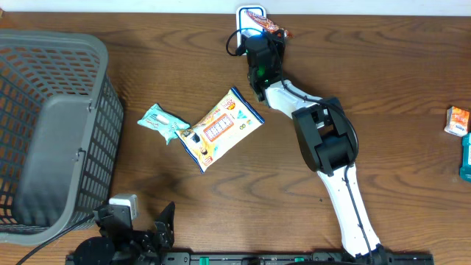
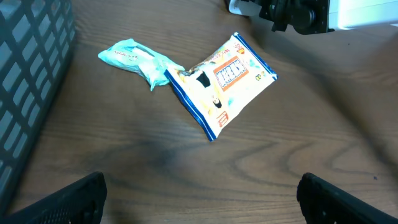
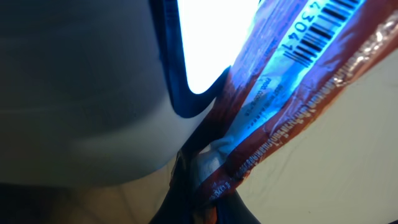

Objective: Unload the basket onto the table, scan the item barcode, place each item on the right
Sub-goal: 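Hold the wafer bar in front of the white scanner face, then carry the wafer bar right and drop it at the right edge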

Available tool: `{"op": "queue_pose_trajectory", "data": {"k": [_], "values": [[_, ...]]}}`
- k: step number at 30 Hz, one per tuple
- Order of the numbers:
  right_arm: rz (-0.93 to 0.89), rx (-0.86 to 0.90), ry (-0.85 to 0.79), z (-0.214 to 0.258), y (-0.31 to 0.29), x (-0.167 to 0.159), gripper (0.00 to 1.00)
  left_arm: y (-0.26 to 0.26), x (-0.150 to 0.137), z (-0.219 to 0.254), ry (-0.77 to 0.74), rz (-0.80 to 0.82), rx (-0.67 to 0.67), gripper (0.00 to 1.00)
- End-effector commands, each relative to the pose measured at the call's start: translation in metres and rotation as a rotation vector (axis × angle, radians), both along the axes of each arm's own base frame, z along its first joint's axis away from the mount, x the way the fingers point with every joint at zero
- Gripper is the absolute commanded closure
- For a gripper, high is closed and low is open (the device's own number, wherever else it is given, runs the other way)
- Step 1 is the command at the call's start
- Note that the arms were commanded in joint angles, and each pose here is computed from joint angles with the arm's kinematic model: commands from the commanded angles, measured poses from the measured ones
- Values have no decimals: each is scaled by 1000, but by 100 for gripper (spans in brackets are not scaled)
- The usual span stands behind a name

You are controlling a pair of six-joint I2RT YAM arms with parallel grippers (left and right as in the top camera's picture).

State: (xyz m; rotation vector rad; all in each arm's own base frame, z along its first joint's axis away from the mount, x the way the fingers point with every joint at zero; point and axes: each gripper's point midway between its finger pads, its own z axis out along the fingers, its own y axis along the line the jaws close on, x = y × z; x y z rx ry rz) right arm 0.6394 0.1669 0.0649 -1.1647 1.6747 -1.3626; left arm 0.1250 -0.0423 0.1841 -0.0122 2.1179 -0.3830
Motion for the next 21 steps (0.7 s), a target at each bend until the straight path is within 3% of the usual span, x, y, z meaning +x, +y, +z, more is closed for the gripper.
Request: {"op": "queue_pose_trajectory", "data": {"k": [1, 8, 14, 21], "values": [[-8, 48, -49, 32, 9, -2, 99, 0, 0, 2, -5, -1, -2, 2], [-109, 214, -62, 93, -26, -13, 99, 0, 0, 2, -6, -1, -2, 2], [-266, 418, -135, 164, -103, -31, 99, 0, 0, 2, -6, -1, -2, 2], [-479, 605, -137, 165, -207, -53, 99, 0, 0, 2, -6, -1, -2, 2]]}}
